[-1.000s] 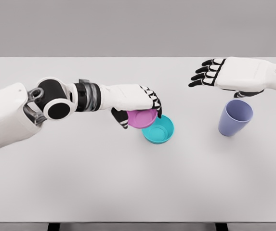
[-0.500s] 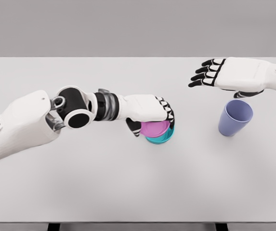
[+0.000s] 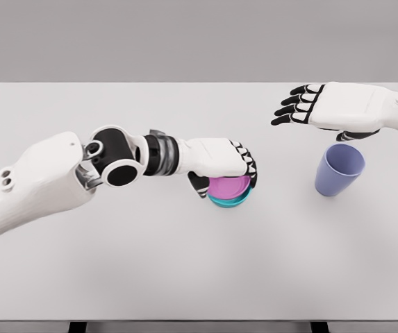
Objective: Stacking bowl and cup with both arms
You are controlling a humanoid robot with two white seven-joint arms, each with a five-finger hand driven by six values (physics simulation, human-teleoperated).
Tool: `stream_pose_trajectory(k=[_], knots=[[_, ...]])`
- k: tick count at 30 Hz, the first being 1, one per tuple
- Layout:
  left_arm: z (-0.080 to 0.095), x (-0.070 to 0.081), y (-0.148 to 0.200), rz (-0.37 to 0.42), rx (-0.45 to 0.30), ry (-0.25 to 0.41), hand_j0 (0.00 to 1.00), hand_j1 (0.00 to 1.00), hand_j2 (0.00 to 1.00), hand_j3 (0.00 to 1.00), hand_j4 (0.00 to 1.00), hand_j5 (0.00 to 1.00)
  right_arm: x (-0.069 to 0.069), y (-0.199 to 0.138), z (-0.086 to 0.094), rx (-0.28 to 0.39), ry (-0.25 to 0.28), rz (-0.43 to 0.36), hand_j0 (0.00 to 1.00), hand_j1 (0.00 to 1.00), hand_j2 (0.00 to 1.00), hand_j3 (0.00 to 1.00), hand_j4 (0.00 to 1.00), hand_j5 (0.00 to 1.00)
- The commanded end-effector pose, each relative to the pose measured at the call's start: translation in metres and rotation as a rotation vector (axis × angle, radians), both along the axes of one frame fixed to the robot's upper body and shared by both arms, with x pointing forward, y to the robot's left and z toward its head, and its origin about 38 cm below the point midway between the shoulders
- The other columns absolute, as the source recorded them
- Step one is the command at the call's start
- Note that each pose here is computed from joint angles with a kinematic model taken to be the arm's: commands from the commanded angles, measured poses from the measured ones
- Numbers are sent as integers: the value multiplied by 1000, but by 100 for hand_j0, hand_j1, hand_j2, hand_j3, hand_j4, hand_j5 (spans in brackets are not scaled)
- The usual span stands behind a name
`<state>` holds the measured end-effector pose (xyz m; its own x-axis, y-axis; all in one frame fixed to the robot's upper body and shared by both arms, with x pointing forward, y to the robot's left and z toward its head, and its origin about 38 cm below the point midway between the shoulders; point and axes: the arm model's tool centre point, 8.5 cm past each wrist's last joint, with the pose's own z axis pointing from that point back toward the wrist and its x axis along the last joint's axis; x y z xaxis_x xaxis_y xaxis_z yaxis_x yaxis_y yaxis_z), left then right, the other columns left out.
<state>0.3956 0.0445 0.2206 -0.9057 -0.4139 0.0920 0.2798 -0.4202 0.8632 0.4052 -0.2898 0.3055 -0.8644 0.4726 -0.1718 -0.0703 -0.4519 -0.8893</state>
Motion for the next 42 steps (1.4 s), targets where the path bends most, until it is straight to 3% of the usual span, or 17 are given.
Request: stream_pose_trajectory(k=[1, 15, 17, 18, 26, 31, 32, 34, 36, 38, 39, 42], knots=[[-1, 2, -1, 3, -1, 4, 66, 66, 66, 66, 66, 66, 0, 0, 1, 4, 1, -3, 100, 100, 100, 100, 100, 100], [-4, 4, -4, 7, -1, 11, 69, 69, 69, 69, 69, 69, 0, -2, 0, 1, 3, -5, 100, 100, 100, 100, 100, 100], [-4, 4, -3, 9, -1, 11, 97, 97, 97, 97, 97, 97, 0, -1, 0, 3, 3, -4, 100, 100, 100, 100, 100, 100], [-4, 4, -3, 9, -1, 11, 100, 100, 100, 100, 100, 100, 0, -1, 0, 3, 3, -4, 100, 100, 100, 100, 100, 100], [-3, 4, -3, 7, -3, 13, 100, 100, 100, 100, 100, 100, 0, -2, 0, 1, 3, -5, 100, 100, 100, 100, 100, 100], [9, 8, 11, 26, -17, 1, 100, 100, 100, 100, 100, 100, 0, -2, 1, 2, 1, -5, 100, 100, 100, 100, 100, 100], [16, 9, 16, 14, -34, -6, 100, 100, 100, 100, 100, 100, 0, -2, 1, 2, 1, -5, 100, 100, 100, 100, 100, 100], [30, 6, 25, -84, -69, -35, 100, 100, 100, 100, 100, 100, 0, -2, 1, 2, 1, -5, 100, 100, 100, 100, 100, 100], [32, 8, 39, -95, -60, -48, 100, 100, 100, 100, 100, 100, 0, -2, 1, 2, 1, -5, 100, 100, 100, 100, 100, 100], [44, 4, 49, -150, -88, -66, 100, 100, 100, 100, 100, 100, 0, -2, 1, 2, 0, -5, 100, 100, 100, 100, 100, 100], [55, 1, 56, -217, -122, -80, 100, 100, 100, 100, 100, 100, 0, -2, 1, 2, 0, -5, 100, 100, 100, 100, 100, 100], [74, -4, 90, -279, -193, -53, 100, 100, 100, 100, 100, 100, 0, -2, 1, 2, 0, -5, 100, 100, 100, 100, 100, 100]])
